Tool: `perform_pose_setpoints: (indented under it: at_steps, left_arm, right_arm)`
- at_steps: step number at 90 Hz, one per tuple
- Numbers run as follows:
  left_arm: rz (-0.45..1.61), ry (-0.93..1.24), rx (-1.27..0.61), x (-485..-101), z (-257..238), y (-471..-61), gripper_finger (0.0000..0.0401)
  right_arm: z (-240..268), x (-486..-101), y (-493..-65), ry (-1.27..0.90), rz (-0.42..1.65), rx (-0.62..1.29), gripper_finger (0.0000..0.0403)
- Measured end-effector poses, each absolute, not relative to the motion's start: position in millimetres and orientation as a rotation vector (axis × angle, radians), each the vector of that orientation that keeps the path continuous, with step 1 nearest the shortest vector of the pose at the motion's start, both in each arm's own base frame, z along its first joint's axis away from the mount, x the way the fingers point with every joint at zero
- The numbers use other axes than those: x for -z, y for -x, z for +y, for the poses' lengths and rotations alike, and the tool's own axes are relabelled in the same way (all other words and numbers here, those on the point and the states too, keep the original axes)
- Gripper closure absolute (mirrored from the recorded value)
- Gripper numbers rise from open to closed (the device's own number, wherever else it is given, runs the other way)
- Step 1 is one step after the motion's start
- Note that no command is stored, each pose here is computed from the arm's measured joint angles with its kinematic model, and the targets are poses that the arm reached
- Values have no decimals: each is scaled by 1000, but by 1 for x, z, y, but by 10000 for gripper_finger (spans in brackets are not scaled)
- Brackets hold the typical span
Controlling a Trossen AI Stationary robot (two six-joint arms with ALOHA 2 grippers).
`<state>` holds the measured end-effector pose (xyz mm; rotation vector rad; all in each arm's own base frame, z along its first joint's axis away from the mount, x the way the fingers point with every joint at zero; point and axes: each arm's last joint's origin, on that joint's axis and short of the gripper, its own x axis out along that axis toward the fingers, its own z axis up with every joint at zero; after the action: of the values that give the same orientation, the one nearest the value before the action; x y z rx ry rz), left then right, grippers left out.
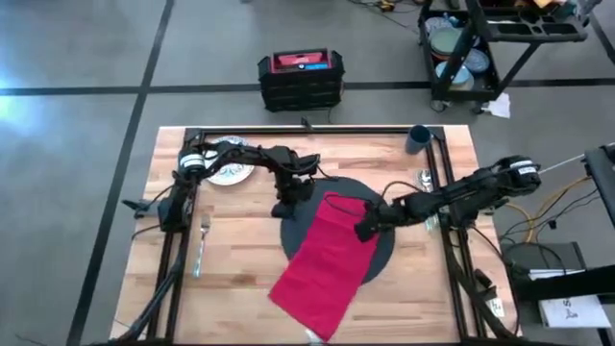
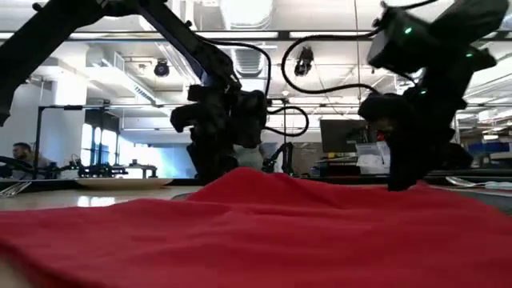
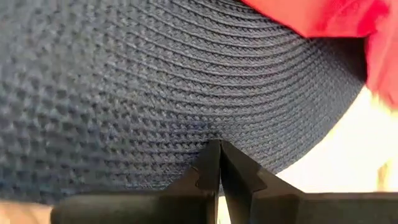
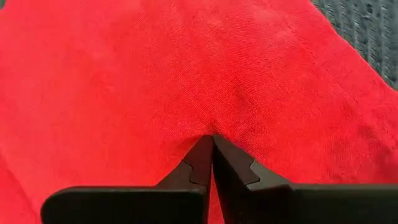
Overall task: Set table place
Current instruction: Adjust the black placemat
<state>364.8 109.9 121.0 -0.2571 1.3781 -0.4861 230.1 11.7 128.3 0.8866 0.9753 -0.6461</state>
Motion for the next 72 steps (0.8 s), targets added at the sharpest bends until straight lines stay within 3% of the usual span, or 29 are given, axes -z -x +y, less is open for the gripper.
perform_pose_setpoints:
  at_steps: [37,72]
  left_arm:
    - [1123,127,190,-175,125,-386,401]
    - [1054,29,223,-219,111,-372,401]
  right_arm:
    - [6,-164,-238,-849,808,579,403]
    - [55,-176,-233,-865,832,453,403]
